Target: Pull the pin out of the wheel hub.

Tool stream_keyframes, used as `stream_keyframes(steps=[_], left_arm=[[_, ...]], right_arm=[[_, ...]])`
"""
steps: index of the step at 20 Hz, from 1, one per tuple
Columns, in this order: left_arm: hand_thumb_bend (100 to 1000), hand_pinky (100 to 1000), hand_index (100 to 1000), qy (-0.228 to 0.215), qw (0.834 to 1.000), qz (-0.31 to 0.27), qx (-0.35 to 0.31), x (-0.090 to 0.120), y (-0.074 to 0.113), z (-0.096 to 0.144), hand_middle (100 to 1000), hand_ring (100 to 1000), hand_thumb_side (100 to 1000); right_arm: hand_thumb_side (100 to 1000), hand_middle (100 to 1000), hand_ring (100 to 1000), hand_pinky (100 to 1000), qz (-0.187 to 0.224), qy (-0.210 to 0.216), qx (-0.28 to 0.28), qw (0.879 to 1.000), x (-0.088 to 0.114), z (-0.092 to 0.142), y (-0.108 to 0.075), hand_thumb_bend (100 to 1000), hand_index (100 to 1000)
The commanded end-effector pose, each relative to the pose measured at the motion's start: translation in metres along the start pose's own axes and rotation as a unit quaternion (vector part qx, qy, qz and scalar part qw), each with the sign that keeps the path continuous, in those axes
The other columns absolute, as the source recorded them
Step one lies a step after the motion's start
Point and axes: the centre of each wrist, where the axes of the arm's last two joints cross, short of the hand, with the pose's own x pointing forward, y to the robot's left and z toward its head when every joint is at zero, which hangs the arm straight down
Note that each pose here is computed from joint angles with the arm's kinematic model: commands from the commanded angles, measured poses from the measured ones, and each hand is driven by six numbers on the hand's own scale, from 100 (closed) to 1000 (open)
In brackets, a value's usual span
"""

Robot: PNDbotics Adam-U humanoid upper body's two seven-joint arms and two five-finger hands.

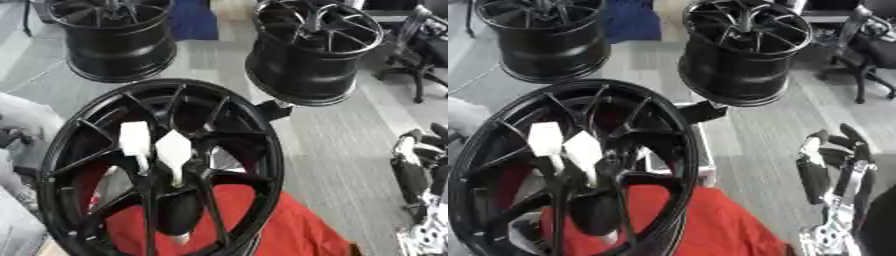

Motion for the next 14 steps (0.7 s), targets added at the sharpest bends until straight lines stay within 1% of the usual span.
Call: stream_keyframes(steps=[1, 4, 7, 8, 12, 14], left_arm=[[100, 592, 772, 0.004, 0.999, 0.016, 0.040, 0.009, -0.007, -0.004, 635, 576, 778], [100, 588, 767, 0.024, 0.997, 0.033, 0.070, 0.007, -0.017, -0.006, 628, 571, 794], [100, 586, 766, 0.042, 0.995, 0.038, 0.086, 0.005, -0.023, -0.005, 626, 570, 799], [100, 586, 766, 0.045, 0.994, 0.038, 0.089, 0.005, -0.024, -0.005, 625, 569, 799], [100, 586, 768, 0.050, 0.994, 0.036, 0.093, 0.005, -0.027, -0.006, 625, 569, 788], [100, 586, 768, 0.051, 0.994, 0.035, 0.092, 0.005, -0.029, -0.006, 624, 569, 796]], right_arm=[[429, 636, 593, 641, -0.009, -0.008, -0.005, 1.000, 0.006, -0.003, -0.001, 100, 823], [429, 636, 593, 641, -0.010, -0.008, -0.003, 1.000, 0.006, -0.003, -0.001, 100, 823], [429, 637, 593, 641, -0.011, -0.008, -0.005, 1.000, 0.006, -0.003, -0.001, 100, 823], [419, 636, 593, 641, -0.011, -0.008, -0.005, 1.000, 0.006, -0.003, -0.001, 100, 823], [426, 637, 593, 641, -0.011, -0.009, -0.004, 1.000, 0.006, -0.003, -0.001, 100, 823], [428, 637, 593, 641, -0.011, -0.009, -0.004, 1.000, 0.006, -0.003, -0.001, 100, 823]])
